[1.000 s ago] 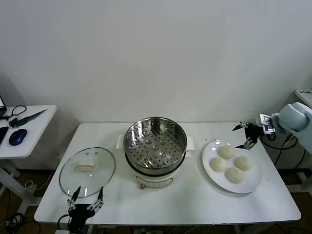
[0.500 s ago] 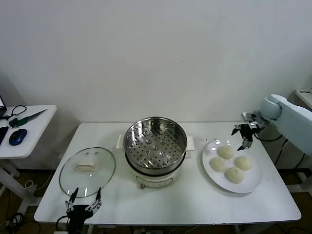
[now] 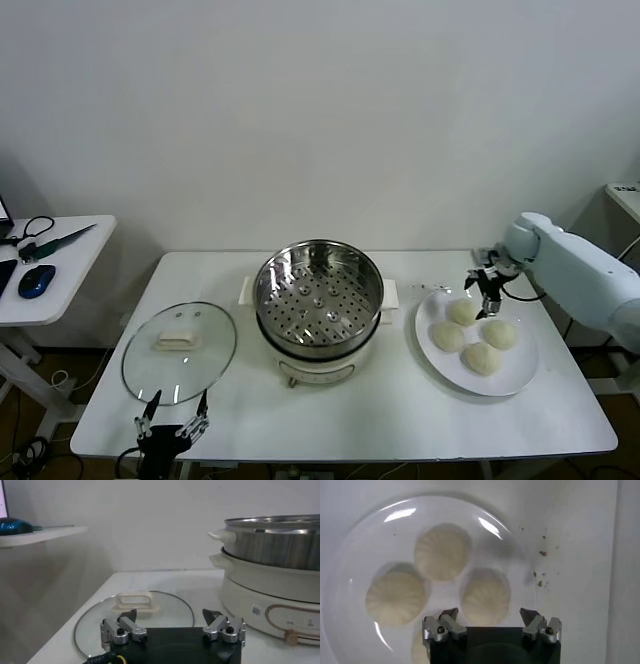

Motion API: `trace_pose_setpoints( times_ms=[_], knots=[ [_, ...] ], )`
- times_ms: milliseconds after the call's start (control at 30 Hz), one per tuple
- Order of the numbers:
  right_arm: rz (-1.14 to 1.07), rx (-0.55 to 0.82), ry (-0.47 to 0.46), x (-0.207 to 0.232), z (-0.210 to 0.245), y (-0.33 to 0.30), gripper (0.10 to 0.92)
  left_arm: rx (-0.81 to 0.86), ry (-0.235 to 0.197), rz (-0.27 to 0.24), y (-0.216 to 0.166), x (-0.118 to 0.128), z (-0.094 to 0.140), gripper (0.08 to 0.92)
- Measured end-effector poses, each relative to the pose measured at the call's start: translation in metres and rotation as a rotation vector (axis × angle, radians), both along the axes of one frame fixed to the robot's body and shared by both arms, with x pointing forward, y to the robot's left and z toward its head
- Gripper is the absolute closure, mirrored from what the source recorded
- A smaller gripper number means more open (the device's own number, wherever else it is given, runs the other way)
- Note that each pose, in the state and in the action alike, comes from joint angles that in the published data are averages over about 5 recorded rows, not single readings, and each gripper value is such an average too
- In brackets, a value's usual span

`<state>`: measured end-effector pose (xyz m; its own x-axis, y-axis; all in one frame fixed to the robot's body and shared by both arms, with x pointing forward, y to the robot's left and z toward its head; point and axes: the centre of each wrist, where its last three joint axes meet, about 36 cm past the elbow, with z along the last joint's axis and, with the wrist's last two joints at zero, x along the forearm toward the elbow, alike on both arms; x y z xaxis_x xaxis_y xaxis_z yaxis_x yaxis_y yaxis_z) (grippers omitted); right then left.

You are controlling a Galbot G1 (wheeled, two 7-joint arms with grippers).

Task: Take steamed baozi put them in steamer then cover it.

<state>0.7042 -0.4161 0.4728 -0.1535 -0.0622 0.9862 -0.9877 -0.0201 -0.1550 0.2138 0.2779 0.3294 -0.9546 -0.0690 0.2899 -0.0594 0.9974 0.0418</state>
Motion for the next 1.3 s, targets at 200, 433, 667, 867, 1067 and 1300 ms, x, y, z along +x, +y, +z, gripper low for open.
trace_pose_setpoints(
  times_ms=[200, 433, 667, 867, 1067, 1300],
  knots=[
    [-0.019, 0.004, 0.005, -0.001, -0.009, 0.000, 0.252, -0.001, 0.003, 0.000, -0.001, -0.001, -0.001, 0.177],
    [-0.026, 0.010, 0.000, -0.001, -0.013, 0.003, 0.383, -0.003, 0.008, -0.001, -0.003, -0.002, -0.003, 0.177],
    [-0.007, 0.020, -0.014, 0.003, 0.002, 0.005, 0.428, 0.000, 0.010, -0.002, -0.005, -0.003, -0.003, 0.177],
    [0.097, 0.038, -0.068, 0.018, 0.066, 0.027, 0.428, 0.005, 0.007, -0.008, -0.007, -0.003, -0.002, 0.177],
    [0.335, 0.042, -0.155, 0.029, 0.169, 0.093, 0.428, 0.010, 0.000, -0.017, -0.010, -0.001, 0.000, 0.177],
    [0.717, 0.008, -0.223, 0.004, 0.256, 0.201, 0.428, 0.020, -0.004, -0.026, -0.010, 0.000, 0.003, 0.177]
  ],
)
